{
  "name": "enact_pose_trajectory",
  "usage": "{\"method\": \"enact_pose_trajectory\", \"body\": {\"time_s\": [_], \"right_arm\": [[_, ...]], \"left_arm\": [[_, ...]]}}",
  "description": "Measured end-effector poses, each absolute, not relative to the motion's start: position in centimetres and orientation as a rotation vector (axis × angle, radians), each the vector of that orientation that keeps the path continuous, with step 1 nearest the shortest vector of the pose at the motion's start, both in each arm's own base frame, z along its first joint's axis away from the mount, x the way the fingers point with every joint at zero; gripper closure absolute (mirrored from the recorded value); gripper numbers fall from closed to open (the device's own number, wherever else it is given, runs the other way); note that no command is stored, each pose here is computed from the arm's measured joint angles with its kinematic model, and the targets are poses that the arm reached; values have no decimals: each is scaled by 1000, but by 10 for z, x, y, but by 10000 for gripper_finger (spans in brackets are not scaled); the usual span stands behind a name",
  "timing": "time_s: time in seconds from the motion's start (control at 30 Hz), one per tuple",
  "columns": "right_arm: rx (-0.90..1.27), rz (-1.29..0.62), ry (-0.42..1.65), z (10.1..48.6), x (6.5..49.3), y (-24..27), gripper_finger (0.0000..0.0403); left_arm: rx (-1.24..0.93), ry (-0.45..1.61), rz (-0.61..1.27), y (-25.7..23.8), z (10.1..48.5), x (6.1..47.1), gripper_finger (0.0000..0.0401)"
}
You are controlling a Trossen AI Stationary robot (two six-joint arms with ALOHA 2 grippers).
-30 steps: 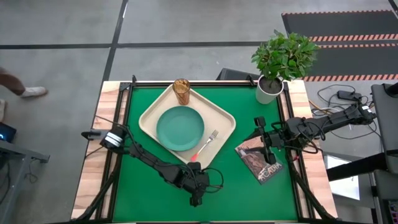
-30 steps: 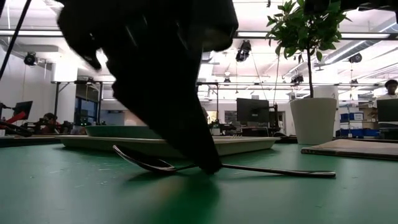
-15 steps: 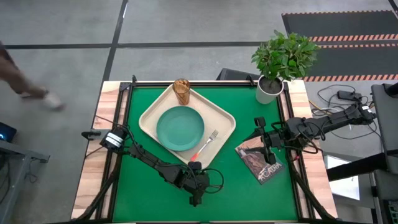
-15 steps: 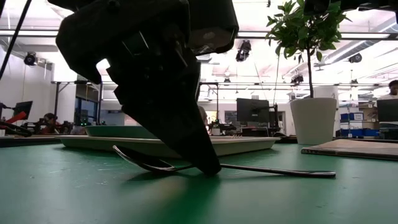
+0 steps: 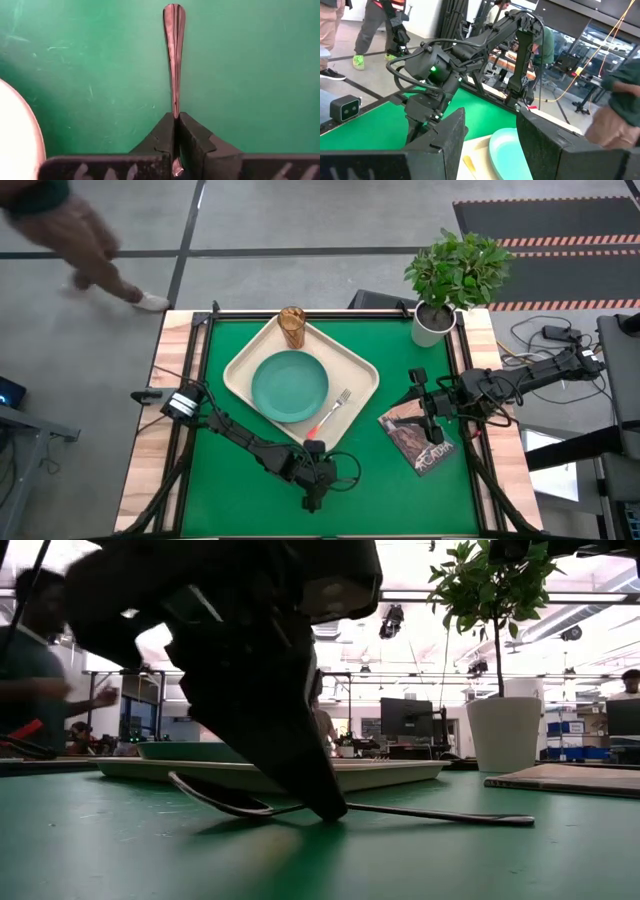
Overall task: Pick and place plate/cup/fork/spoon on tray
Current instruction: Put the black spoon on the white tray to the left of the green plate
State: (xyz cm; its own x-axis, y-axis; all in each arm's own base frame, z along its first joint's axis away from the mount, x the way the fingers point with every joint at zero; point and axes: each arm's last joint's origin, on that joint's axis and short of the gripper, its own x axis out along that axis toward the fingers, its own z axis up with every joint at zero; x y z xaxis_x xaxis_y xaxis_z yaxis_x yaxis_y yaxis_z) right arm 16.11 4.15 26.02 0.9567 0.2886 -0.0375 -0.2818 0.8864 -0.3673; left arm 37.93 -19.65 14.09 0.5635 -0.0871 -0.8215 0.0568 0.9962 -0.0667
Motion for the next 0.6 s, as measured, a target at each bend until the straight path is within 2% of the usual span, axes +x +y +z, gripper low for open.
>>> {"method": "enact_pose_trajectory", "body": {"time_s": [0.17,0.33,0.43,0.6], "right_arm": [[-379,297,-15,260,161,41,236],[-378,298,-13,260,161,42,236],[-369,298,-8,259,161,42,236],[-357,299,-7,259,161,42,236]], "left_arm": [[55,966,-207,-201,155,378,400],[197,892,-347,-207,197,375,400],[266,889,-318,-201,228,365,400],[434,1019,-210,-175,261,329,401]]}}
